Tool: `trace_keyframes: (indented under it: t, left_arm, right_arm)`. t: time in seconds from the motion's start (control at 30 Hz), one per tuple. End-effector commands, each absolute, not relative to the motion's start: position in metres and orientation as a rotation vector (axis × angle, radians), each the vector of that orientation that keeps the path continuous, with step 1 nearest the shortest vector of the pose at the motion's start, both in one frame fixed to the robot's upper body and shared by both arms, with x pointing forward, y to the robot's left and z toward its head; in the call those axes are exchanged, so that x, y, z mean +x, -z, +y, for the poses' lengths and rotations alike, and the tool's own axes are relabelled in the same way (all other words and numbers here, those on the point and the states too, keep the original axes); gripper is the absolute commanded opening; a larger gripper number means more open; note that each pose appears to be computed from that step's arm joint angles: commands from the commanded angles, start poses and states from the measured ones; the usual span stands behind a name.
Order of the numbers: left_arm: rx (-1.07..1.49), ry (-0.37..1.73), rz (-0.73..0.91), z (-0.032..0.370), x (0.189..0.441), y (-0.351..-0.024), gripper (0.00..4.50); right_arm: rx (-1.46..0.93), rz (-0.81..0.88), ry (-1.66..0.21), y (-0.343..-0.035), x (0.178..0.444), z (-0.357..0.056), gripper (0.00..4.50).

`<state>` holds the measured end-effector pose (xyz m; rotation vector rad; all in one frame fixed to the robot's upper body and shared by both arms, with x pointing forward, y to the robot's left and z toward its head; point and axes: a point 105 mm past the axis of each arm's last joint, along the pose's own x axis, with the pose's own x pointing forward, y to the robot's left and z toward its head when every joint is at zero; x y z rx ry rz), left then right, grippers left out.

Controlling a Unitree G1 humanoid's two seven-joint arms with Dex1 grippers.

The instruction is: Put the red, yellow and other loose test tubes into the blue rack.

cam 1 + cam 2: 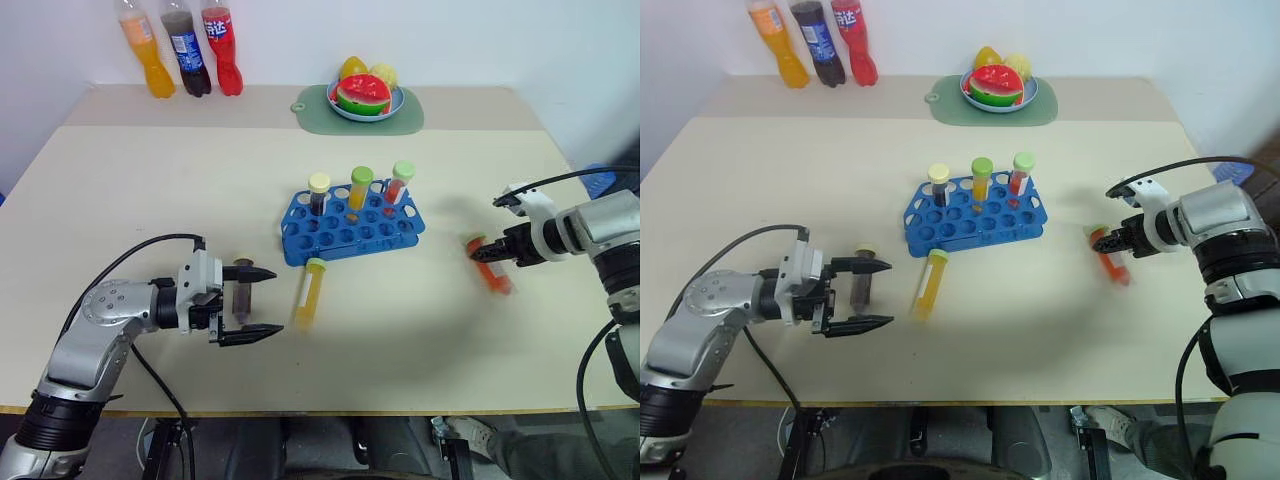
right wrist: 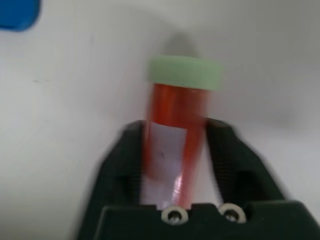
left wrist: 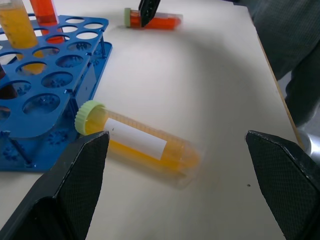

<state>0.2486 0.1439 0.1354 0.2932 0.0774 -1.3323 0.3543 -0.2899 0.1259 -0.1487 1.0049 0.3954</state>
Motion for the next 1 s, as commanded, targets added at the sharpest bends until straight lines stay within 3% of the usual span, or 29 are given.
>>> trace_keyframes:
  t: [0.03, 0.2, 0.33, 0.5, 0.57, 0.67, 0.77, 1.0]
  left_arm:
    - [0.31, 1.332, 0.031, 0.144, 0.248, -0.148, 4.5]
    - [0.313, 1.329, 0.026, 0.144, 0.251, -0.148, 4.5]
    - [0.311, 1.322, 0.021, 0.144, 0.254, -0.147, 4.5]
    - [0.312, 1.315, 0.002, 0.142, 0.261, -0.147, 4.5]
    - [0.312, 1.317, -0.002, 0.142, 0.263, -0.147, 4.5]
    - [0.312, 1.319, -0.008, 0.141, 0.267, -0.147, 4.5]
    - [0.312, 1.322, -0.018, 0.14, 0.27, -0.148, 4.5]
    - [0.29, 1.321, -0.044, 0.135, 0.277, -0.153, 4.5]
  right_arm:
    - [-0.195, 1.042, -0.417, -0.114, 0.348, -0.291, 0.75]
    - [-0.264, 0.968, -0.44, -0.125, 0.345, -0.297, 0.75]
    - [-0.238, 0.8, -0.519, -0.147, 0.34, -0.284, 0.75]
    - [-0.24, 0.379, -0.705, -0.184, 0.317, -0.239, 0.75]
    - [-0.254, 0.307, -0.697, -0.187, 0.31, -0.233, 0.75]
    - [-0.27, 0.071, -0.731, -0.202, 0.302, -0.208, 0.75]
    - [-0.215, -0.109, -0.681, -0.213, 0.306, -0.192, 0.75]
    - [-0.169, -0.354, -0.533, -0.211, 0.333, -0.165, 0.75]
